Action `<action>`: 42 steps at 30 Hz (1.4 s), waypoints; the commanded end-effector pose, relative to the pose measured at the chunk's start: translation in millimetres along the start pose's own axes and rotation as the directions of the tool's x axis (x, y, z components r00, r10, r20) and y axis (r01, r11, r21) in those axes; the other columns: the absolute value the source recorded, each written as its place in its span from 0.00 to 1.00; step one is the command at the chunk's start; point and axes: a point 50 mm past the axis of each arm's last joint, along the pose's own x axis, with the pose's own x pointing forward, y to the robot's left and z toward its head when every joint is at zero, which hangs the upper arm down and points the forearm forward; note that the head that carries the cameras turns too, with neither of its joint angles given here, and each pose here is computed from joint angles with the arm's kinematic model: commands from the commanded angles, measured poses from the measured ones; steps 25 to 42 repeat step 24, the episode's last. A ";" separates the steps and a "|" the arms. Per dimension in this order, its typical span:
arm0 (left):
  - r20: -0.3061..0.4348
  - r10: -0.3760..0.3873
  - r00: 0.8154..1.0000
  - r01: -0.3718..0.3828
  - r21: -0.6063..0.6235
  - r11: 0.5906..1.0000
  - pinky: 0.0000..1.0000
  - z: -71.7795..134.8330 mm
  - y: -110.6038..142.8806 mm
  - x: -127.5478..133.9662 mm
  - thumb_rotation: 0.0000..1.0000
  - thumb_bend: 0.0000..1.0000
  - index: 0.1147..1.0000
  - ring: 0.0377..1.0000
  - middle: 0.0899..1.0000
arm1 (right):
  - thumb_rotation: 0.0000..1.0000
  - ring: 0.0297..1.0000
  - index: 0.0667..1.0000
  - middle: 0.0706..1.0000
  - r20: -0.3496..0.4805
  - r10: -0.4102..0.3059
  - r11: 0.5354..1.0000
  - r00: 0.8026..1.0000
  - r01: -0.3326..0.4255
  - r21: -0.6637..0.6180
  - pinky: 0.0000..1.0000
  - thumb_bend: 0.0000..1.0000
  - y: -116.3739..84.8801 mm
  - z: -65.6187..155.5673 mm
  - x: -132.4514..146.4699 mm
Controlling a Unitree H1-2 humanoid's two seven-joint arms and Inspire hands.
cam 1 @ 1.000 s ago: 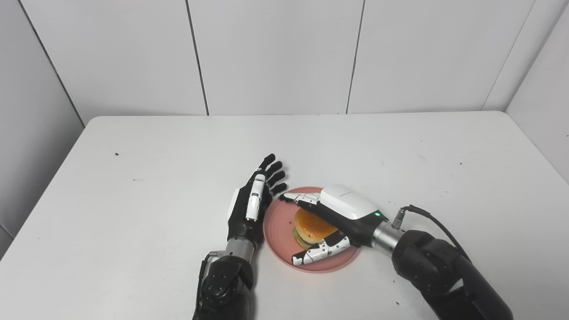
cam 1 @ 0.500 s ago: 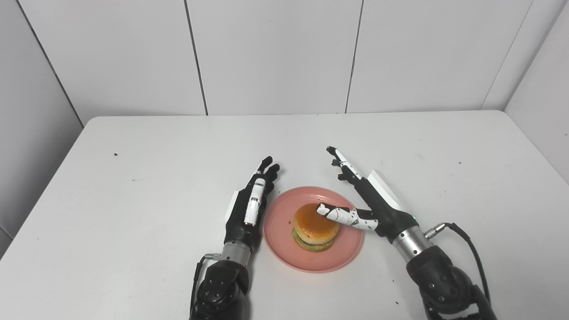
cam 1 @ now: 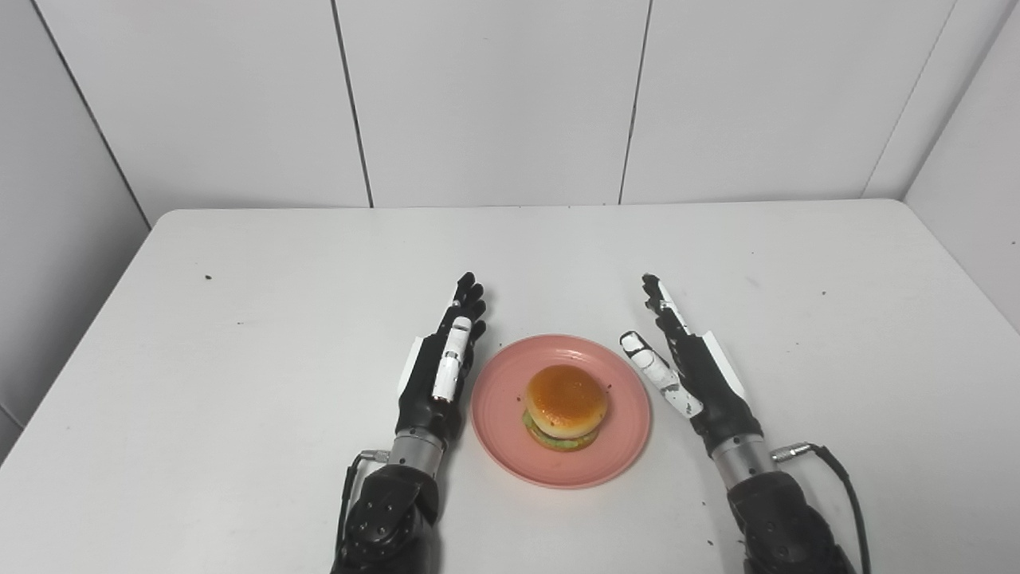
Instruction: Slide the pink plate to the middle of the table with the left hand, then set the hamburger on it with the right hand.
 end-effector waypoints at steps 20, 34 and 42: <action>-0.003 -0.005 1.000 0.005 -0.027 1.000 1.00 -0.7 5.6 -0.2 1.00 0.22 1.00 1.00 1.00 | 0.93 1.00 1.00 1.00 0.022 -0.094 0.912 0.995 0.078 0.402 1.00 0.56 8.4 -13.2 18.3; -0.007 -0.003 1.000 0.003 -0.015 1.000 1.00 -1.3 6.5 -0.9 1.00 0.26 1.00 1.00 1.00 | 0.95 1.00 1.00 1.00 0.027 -0.096 0.900 0.995 0.075 0.429 1.00 0.50 9.8 -10.4 17.5; -0.007 -0.003 1.000 0.003 -0.015 1.000 1.00 -1.3 6.5 -0.9 1.00 0.26 1.00 1.00 1.00 | 0.95 1.00 1.00 1.00 0.027 -0.096 0.900 0.995 0.075 0.429 1.00 0.50 9.8 -10.4 17.5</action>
